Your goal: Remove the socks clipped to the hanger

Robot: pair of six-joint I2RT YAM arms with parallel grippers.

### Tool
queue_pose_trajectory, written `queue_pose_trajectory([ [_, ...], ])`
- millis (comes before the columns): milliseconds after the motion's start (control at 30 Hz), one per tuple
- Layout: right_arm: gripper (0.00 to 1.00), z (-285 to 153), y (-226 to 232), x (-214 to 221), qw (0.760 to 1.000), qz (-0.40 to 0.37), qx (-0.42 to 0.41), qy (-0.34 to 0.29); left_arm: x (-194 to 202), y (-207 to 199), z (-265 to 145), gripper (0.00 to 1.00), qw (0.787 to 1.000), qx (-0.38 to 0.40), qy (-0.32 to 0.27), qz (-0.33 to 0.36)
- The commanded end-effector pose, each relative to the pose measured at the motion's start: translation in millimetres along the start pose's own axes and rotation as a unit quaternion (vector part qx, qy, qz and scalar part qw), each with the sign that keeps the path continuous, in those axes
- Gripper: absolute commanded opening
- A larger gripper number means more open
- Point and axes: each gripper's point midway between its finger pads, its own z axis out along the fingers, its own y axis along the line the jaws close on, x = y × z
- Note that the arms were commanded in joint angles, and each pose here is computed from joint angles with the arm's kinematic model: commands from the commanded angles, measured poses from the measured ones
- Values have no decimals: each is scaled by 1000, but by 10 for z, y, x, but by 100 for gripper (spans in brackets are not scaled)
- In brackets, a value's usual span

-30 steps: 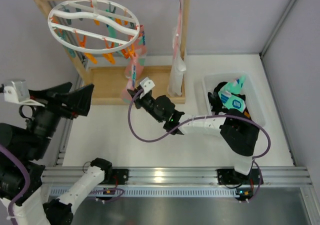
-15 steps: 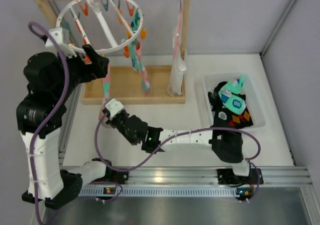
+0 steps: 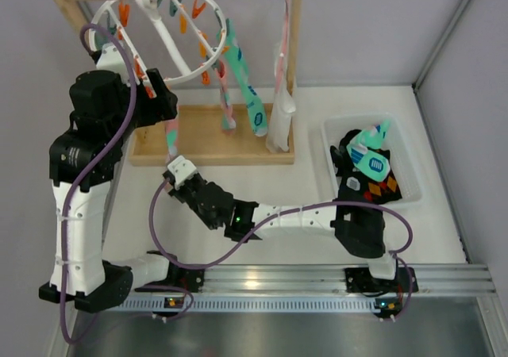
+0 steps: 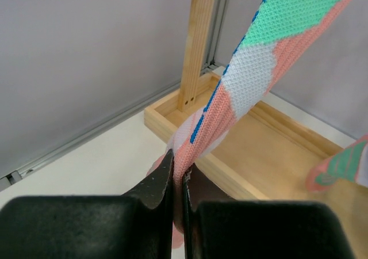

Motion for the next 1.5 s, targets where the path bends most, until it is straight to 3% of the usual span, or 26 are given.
queue_pose_trajectory([
  [0,0,-19,71,-42,1000,8,-23,-2,-10,25,72,84,1000,-8,-13,8],
  [100,0,-14,94,-35,1000,9,-28,-1,40,18,186,74,1000,-10,-4,8],
  [400,0,-8,110,-17,1000,-1,-30,2,53,85,356,71,998,-54,-6,20],
  [600,0,-41,129,-24,999,2,-39,-3,109,164,547,58,994,-106,0,38],
  [633,0,-40,129,-14,999,1,-41,-3,112,161,572,55,993,-109,0,39],
  [667,0,-45,129,-5,999,-1,-42,-2,106,138,585,44,993,-110,-1,40],
  [767,0,-71,120,32,999,0,-42,-2,124,119,643,29,992,-122,-2,46],
  [800,0,-86,105,25,999,1,-41,-4,122,107,649,18,992,-121,-3,45],
  [867,0,-130,84,85,999,-1,-42,-1,129,98,665,8,992,-122,-3,41],
  [900,0,-157,58,72,999,-3,-41,-2,139,101,670,3,992,-123,-2,40],
  [1000,0,-320,-63,155,999,-6,-37,4,196,97,666,3,992,-119,2,34],
  [1067,0,-505,-182,360,999,-9,-32,26,205,71,617,7,994,-107,-1,25],
  [1100,0,-607,-324,179,1000,5,-19,16,269,71,620,11,994,-103,5,25],
  [1133,0,-760,-418,346,999,1,-16,35,306,63,602,19,995,-98,8,20],
  [1300,0,-1355,-1190,161,995,15,45,84,428,-8,353,41,999,-50,6,-5],
  [1333,0,-1444,-1325,246,994,18,52,98,551,10,355,48,999,-49,18,-9],
  [1467,0,-1759,-2101,147,986,47,116,106,717,64,102,96,999,-28,8,-30],
])
